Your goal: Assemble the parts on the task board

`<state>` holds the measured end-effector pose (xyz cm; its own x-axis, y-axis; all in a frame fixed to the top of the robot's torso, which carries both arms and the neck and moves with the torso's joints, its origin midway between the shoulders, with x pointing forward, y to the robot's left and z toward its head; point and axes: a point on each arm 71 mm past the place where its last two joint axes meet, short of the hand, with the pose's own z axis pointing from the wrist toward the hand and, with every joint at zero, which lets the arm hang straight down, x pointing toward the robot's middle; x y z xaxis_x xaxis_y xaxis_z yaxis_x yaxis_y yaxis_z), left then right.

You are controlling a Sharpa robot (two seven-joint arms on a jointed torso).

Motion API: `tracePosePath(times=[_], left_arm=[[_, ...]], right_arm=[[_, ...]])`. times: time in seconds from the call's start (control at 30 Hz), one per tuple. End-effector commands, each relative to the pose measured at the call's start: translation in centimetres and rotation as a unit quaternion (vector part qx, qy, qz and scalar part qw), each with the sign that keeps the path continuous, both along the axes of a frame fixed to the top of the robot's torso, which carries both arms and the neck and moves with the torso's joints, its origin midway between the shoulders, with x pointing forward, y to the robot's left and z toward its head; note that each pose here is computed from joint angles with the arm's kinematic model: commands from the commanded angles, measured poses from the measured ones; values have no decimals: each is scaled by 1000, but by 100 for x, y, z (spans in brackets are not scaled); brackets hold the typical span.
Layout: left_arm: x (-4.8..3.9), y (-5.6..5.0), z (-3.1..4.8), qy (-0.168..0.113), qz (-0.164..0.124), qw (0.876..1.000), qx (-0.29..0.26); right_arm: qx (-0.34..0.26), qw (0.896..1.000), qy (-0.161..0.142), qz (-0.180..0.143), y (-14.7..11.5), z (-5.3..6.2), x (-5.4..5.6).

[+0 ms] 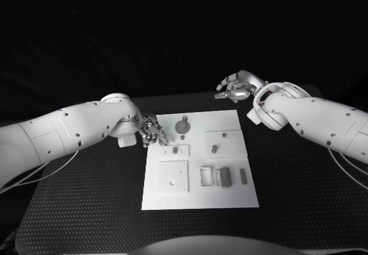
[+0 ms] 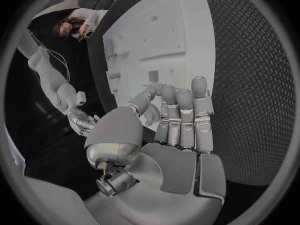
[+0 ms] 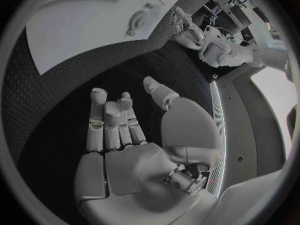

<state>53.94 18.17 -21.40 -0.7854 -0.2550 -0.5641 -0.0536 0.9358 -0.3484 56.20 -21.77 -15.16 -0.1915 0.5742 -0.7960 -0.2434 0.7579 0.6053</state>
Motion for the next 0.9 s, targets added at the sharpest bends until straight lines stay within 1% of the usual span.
tracePosePath(times=[0.03, 0.1, 0.2, 0.33, 0.4, 0.6, 0.73, 0.9], left_arm=[[33, -2, 5, 15, -35, 998, 50], [58, -16, 11, 8, -29, 998, 51], [87, -49, 26, -16, -34, 997, 63], [106, -100, 31, -34, -36, 996, 72], [108, -113, 26, -41, -42, 995, 86], [73, -155, -45, -26, -57, 993, 97], [68, -169, -80, -25, -58, 993, 100], [62, -165, -94, -22, -60, 993, 99]], right_arm=[[-1, 1000, 2, 8, 19, -3, -3], [-1, 1000, 2, 9, 22, -3, -3], [-1, 1000, 2, 10, 33, -4, -2], [-1, 1000, 2, 10, 37, -5, 1], [-1, 1000, 2, 10, 44, -5, 0], [-1, 1000, 2, 11, 47, -5, 1], [0, 1000, 1, 11, 55, -5, 1], [0, 1000, 1, 11, 54, -5, 2]])
